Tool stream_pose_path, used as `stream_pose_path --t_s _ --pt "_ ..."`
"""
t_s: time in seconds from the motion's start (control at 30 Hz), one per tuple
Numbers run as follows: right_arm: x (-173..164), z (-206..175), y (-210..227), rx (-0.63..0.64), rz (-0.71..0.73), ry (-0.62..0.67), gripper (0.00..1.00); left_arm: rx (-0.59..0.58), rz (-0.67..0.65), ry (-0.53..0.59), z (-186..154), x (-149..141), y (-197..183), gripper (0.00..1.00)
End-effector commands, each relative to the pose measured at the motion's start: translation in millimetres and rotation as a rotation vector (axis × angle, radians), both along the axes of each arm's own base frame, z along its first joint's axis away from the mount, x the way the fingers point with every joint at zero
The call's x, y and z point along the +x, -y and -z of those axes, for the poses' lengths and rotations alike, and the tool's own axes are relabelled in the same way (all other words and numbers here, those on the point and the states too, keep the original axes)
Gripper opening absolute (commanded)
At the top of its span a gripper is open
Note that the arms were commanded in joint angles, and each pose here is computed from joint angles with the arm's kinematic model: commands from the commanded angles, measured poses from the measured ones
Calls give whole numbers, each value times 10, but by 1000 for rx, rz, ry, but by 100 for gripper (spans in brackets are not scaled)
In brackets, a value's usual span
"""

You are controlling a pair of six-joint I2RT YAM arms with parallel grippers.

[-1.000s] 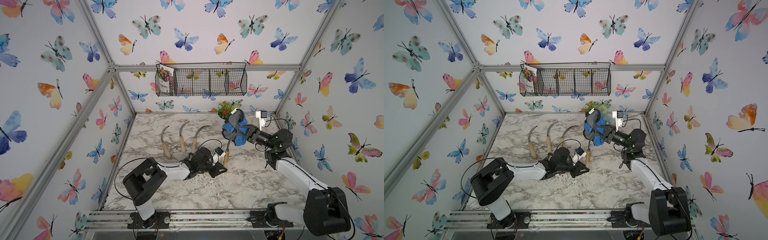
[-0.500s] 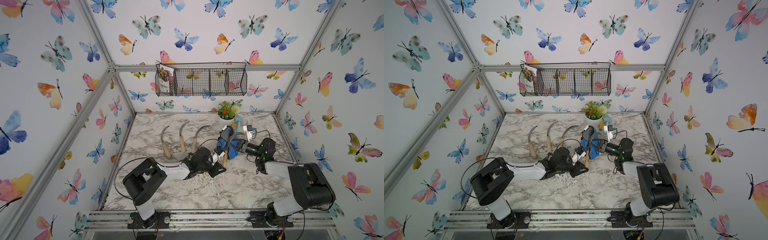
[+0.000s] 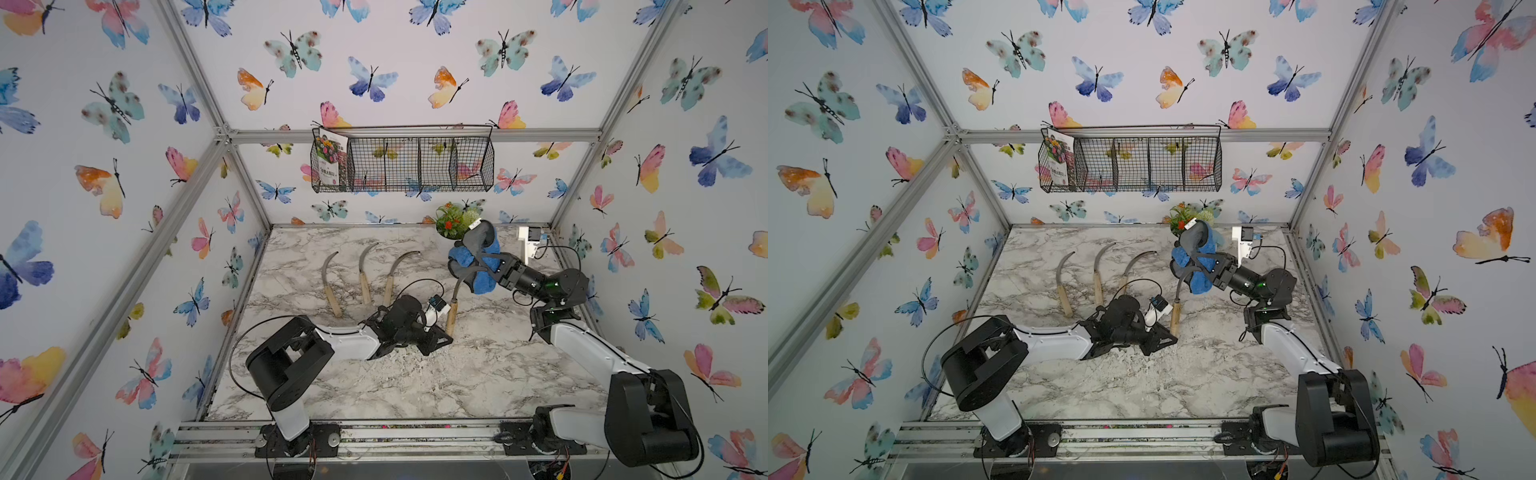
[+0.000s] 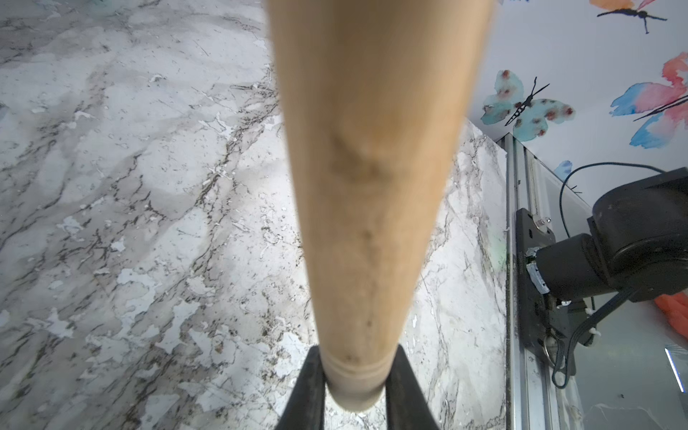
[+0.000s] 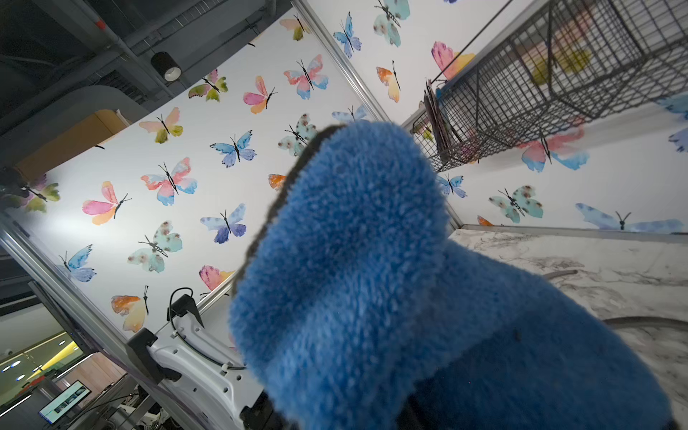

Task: Wipe small sickles with rags
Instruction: Wipe the small sickle.

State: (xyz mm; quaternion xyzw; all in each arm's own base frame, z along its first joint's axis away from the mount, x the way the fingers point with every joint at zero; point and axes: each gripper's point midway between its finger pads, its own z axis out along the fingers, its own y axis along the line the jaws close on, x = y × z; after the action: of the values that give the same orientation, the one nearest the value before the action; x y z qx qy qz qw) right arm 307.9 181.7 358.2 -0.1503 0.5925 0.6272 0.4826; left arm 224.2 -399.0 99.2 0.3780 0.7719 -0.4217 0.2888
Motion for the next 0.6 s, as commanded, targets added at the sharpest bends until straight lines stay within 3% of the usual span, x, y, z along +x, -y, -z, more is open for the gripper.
stream_pose_path --t_s 0.0,0.13,0.23,0.33,0.47,0.57 --pt "-123 -287 109 33 -4 46 2 7 -30 8 30 92 1 0" --pt "-223 -392 221 36 42 70 2 24 -71 9 60 154 -32 0" --pt "-221 -320 308 12 129 48 2 74 -195 18 126 321 -159 0" --pt "-80 -134 501 -81 342 -24 2 152 -337 20 213 499 -324 0" --pt "-52 92 897 -182 641 -115 2 250 -483 -76 314 639 -430 0" --pt "-116 297 1073 -225 750 -164 2 293 -570 -187 386 643 -488 0"
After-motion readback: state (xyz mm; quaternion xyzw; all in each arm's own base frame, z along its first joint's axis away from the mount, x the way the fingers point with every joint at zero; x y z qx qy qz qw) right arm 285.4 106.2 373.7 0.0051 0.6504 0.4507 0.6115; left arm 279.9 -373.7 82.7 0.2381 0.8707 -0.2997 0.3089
